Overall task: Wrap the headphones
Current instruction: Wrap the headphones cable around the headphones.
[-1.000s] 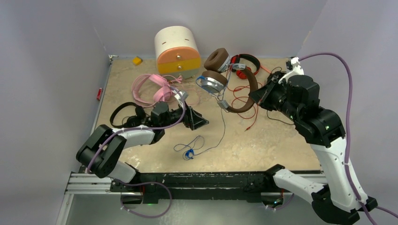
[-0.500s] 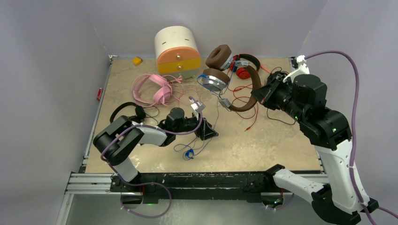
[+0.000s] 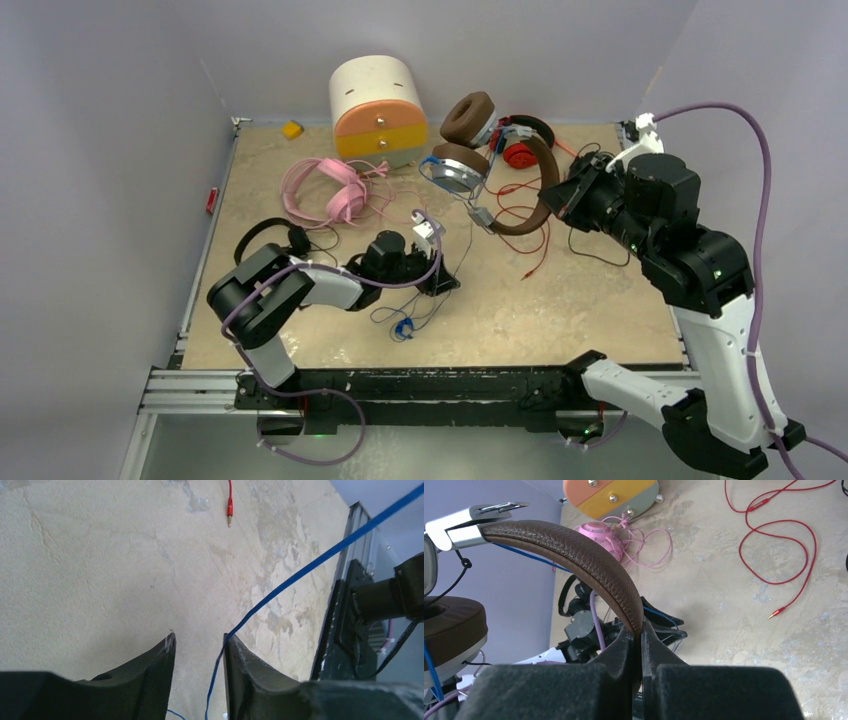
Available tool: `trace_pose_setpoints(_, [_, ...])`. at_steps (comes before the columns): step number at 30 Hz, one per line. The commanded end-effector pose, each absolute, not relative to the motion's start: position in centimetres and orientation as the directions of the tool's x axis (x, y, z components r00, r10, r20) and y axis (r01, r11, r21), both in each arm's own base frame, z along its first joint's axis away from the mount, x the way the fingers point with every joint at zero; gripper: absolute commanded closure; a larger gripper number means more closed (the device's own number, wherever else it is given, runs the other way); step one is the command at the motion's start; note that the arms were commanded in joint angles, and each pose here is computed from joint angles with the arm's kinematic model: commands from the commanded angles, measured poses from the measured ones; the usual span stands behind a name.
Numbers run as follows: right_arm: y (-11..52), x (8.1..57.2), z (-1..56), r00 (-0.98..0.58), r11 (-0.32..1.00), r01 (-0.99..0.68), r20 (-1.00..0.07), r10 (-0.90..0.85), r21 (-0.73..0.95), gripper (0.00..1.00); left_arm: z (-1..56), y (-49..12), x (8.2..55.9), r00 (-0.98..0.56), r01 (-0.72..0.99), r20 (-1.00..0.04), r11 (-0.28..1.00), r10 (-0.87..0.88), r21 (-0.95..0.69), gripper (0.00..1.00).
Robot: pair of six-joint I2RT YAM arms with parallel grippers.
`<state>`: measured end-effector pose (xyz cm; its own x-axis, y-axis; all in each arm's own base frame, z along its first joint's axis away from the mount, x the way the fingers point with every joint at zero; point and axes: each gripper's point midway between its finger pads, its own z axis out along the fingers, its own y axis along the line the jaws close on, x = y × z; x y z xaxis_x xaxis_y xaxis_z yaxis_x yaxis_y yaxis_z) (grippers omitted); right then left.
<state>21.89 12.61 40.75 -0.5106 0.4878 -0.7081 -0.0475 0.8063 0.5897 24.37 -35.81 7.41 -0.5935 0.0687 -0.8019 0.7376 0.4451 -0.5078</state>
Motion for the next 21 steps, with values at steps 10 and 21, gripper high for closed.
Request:
trace_pose_setpoints(10, [7.8,25.5,42.5,-0.296,0.852,0.167,-0.800,0.523,0.496,1.00,4.6,-31.5,22.2,-0.638,0.670,-0.761,0.573,0.118,-0.473,1.00])
trace_pose_setpoints(21, [3.4,28.2,39.7,-0.177,0.838,0.423,-0.876,0.448,0.343,1.00,5.0,-30.6,16.9,-0.661,0.690,-0.718,0.550,0.216,-0.470,1.00])
